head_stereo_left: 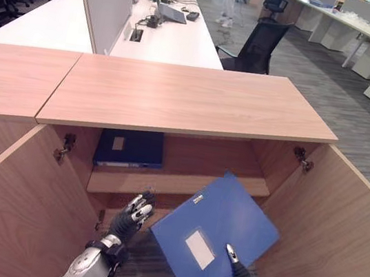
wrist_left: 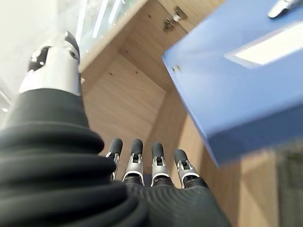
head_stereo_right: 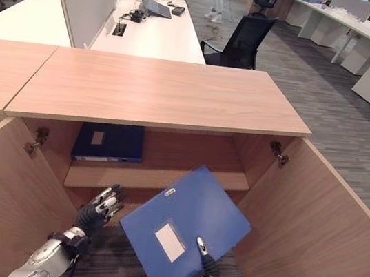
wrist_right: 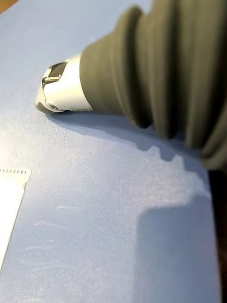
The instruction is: Put the empty folder in the office cabinet
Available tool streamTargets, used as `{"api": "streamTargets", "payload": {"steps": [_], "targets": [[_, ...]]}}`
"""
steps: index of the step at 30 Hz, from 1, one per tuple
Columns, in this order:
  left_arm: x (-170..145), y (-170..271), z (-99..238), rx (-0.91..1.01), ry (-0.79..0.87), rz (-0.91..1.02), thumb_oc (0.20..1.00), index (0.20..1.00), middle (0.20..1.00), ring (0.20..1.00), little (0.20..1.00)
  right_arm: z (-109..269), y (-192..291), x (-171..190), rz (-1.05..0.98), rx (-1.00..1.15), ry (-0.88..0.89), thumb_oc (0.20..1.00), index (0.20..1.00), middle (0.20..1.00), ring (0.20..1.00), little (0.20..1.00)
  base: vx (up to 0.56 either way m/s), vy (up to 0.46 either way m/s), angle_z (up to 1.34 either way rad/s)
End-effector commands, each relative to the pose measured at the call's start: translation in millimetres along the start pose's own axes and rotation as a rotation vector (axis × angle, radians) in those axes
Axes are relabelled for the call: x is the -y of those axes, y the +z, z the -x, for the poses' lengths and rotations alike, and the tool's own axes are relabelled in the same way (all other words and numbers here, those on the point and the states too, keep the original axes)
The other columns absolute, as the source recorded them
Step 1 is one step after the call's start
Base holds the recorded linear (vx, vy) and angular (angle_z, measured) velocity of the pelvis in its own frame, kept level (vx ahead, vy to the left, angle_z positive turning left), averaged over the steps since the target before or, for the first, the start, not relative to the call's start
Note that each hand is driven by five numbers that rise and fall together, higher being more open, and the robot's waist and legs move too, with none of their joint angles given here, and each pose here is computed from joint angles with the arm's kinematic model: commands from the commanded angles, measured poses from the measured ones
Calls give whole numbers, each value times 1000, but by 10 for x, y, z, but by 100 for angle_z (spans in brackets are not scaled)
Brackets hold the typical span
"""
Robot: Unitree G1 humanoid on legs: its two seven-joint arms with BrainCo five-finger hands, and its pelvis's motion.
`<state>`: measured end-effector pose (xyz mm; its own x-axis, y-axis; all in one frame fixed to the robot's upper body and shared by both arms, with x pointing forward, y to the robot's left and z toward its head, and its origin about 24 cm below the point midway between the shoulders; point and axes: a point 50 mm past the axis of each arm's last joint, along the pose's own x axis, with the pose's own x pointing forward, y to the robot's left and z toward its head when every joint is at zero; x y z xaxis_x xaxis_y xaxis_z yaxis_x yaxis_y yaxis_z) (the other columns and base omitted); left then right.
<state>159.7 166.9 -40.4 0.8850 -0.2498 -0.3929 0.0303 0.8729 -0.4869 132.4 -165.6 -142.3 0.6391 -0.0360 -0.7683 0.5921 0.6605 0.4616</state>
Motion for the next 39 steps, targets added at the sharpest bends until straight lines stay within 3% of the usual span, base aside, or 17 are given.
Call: {"api": "streamTargets", "payload": {"steps": [1,11,18,39], "targets": [[70,148,46,72,-56,-17,1000,1000,1000,1000,1000,-142,196,-419,14,64,130,200,200,200,200,200,65,-54,7],[-322,-248,347,-72,138,65,1000,1000,1000,1000,1000,-177,428,-368,55,113,113,200,200,200,200,200,79,-109,4],[-302,-357,437,-88,171,132,1000,1000,1000,1000,1000,-143,688,-212,91,198,56,200,200,200,200,200,-15,-108,29],[-320,-477,548,-82,228,191,1000,1000,1000,1000,1000,-182,478,-171,79,120,-2,200,200,200,200,200,63,52,-22]]}}
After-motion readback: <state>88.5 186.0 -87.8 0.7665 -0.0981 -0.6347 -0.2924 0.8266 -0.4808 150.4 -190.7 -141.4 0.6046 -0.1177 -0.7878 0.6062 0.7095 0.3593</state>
